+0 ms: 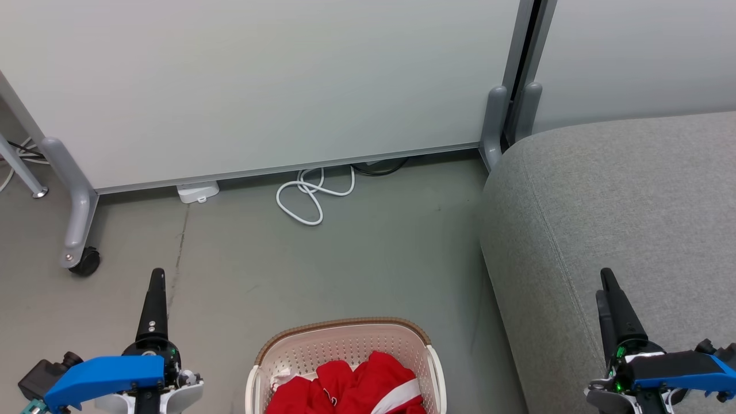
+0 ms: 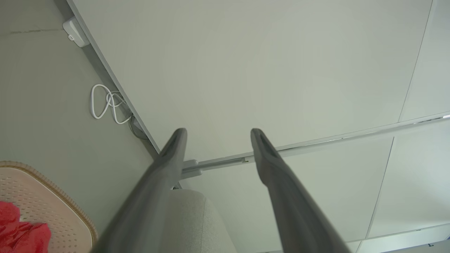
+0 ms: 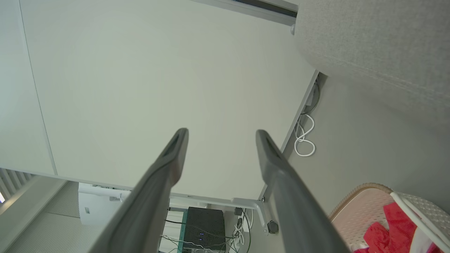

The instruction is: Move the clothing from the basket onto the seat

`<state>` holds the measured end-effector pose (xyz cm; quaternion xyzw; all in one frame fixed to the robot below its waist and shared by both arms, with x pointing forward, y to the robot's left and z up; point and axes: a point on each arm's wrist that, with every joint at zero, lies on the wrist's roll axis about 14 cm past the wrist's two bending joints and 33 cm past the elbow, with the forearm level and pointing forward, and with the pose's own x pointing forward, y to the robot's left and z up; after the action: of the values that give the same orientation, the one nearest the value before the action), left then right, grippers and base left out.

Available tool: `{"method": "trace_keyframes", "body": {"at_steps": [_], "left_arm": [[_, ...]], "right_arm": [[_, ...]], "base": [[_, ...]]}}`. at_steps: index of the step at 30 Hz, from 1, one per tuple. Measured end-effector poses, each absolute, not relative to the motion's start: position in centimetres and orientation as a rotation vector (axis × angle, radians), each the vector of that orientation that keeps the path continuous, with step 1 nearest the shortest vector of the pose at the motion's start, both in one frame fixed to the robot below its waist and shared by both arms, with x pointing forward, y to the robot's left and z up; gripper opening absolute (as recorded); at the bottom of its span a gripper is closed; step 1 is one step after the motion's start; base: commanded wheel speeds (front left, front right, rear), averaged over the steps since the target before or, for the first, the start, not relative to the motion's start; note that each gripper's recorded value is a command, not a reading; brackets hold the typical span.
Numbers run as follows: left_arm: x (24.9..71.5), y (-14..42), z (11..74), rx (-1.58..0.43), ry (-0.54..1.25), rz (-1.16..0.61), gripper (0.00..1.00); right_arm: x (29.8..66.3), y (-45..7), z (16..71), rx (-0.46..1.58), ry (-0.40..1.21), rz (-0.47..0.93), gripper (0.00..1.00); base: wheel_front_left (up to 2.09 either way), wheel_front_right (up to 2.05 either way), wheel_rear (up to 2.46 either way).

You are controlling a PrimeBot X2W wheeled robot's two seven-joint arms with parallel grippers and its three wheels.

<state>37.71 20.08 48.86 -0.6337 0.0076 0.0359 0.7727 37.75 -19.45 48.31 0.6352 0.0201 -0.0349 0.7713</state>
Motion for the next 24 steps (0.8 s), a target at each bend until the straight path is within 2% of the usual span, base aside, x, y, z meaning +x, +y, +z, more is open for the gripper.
{"method": "trace_keyframes", "body": {"at_steps": [24], "left_arm": [[38.7,17.3,51.2,-0.829,0.001,-0.017,1.0]], "right_arm": [[38.7,-17.5,50.8,0.92,-0.005,0.023,1.0]], "base": [[0.0,0.0,0.0]]}}
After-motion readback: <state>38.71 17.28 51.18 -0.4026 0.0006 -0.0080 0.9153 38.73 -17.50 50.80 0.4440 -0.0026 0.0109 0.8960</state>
